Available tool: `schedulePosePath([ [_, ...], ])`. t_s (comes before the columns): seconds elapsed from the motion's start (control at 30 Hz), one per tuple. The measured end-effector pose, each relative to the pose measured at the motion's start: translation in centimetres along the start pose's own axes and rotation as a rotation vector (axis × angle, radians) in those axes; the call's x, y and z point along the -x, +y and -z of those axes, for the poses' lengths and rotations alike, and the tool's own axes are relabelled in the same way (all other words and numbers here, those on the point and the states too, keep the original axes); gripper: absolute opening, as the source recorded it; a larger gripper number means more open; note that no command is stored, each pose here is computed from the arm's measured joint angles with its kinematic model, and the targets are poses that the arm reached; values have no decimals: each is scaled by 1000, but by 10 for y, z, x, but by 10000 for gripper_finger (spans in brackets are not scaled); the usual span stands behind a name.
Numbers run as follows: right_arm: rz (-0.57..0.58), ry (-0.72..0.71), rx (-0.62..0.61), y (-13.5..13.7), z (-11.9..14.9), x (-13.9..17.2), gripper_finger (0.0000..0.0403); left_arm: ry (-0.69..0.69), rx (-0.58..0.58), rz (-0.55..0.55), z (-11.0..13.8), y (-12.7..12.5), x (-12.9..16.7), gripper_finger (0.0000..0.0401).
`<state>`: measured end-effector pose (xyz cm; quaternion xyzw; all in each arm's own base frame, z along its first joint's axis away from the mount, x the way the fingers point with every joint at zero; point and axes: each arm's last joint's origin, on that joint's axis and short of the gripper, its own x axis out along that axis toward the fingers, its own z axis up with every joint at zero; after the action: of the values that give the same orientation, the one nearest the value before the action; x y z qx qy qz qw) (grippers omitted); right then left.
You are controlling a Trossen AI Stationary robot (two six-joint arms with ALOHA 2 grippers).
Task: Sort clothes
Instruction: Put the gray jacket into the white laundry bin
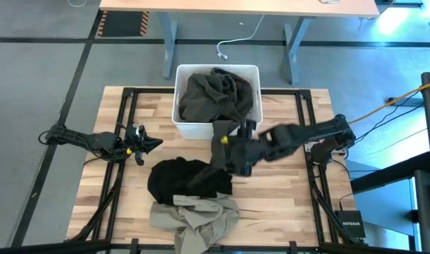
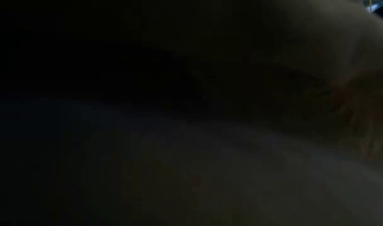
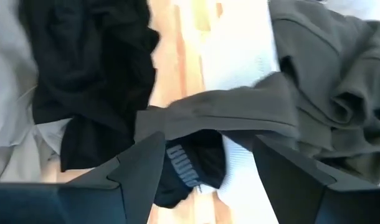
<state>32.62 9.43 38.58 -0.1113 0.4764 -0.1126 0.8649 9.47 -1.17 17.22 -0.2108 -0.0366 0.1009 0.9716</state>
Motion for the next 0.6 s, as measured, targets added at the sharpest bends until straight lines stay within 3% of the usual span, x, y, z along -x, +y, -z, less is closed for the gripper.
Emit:
schedulePosePath([
  [0.2,-7,-14,24,29,18,-36,260,0,0,0,0,0,0,4],
  [0.4,11,-6,-5,39,42,-78,260,-1,-16,-1,0,0,0,4],
  [0.6,88,-39,-175,34,65,-122,260,0,0,-1,0,0,0,4],
])
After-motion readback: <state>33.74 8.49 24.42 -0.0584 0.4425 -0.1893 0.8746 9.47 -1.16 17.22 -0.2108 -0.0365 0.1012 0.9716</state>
